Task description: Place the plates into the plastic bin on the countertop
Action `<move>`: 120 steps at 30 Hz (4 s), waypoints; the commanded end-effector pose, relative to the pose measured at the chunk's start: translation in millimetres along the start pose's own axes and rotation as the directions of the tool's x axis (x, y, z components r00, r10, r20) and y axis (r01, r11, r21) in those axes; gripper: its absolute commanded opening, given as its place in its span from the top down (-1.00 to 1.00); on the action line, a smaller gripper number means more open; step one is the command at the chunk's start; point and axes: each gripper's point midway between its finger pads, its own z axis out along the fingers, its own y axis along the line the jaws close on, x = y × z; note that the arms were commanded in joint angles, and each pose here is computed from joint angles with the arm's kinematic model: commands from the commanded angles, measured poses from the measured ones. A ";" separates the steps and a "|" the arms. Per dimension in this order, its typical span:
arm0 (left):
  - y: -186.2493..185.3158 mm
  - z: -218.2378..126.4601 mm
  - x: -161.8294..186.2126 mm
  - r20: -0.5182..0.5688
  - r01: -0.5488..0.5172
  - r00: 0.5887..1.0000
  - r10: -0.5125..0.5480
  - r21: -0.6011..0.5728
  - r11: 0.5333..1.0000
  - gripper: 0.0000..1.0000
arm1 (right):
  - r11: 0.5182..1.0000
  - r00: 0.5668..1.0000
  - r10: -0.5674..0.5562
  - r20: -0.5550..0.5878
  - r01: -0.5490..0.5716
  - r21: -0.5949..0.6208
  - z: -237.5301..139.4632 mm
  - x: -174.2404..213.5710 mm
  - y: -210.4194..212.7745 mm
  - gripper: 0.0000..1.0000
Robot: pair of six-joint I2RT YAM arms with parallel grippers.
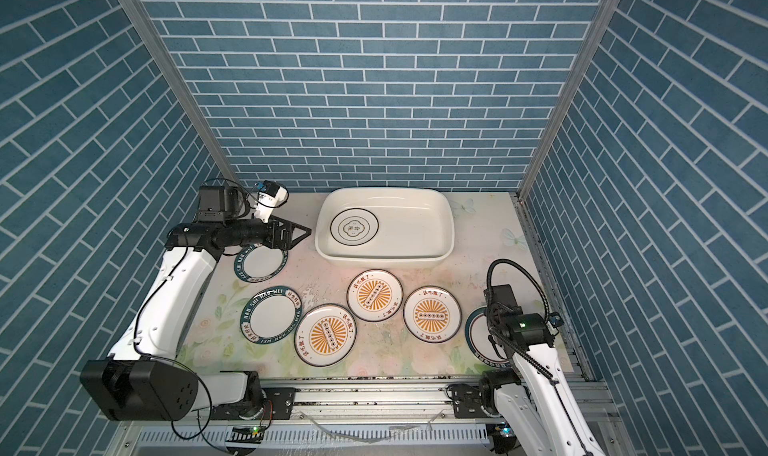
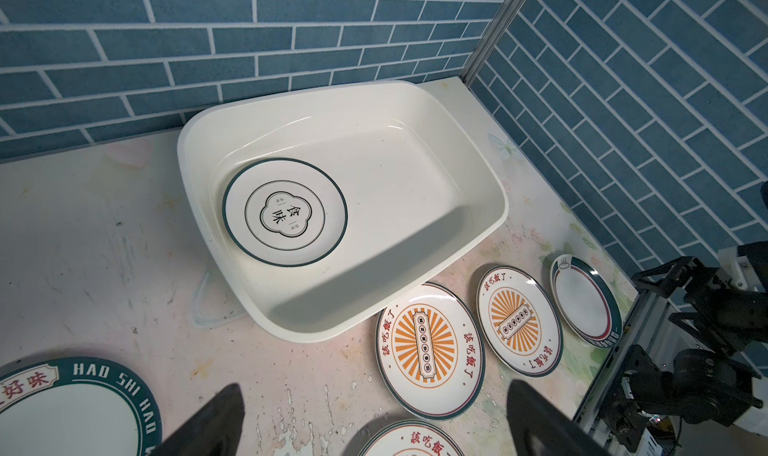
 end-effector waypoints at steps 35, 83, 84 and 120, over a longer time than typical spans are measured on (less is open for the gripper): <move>-12.6 -14.3 4.7 -0.013 -0.074 0.997 0.074 -0.008 0.997 -0.99 | 0.908 0.910 0.318 -0.267 -0.212 0.360 46.0 21.0 -32.2 -0.98; -8.2 -14.3 12.1 0.001 -0.055 0.999 0.055 -0.042 0.998 -0.99 | 0.949 0.893 0.283 -0.349 -0.313 -0.032 93.5 14.7 38.4 -0.96; -7.3 -13.0 12.7 -0.001 -0.050 0.999 0.050 -0.042 0.998 -0.99 | 0.948 0.893 0.281 -0.350 -0.315 -0.040 93.7 13.1 41.3 -0.96; -7.2 -11.8 9.2 0.014 -0.054 0.998 0.054 -0.041 0.998 -0.99 | 0.920 0.899 0.095 -0.427 -0.243 -0.306 116.5 -9.9 126.3 -0.68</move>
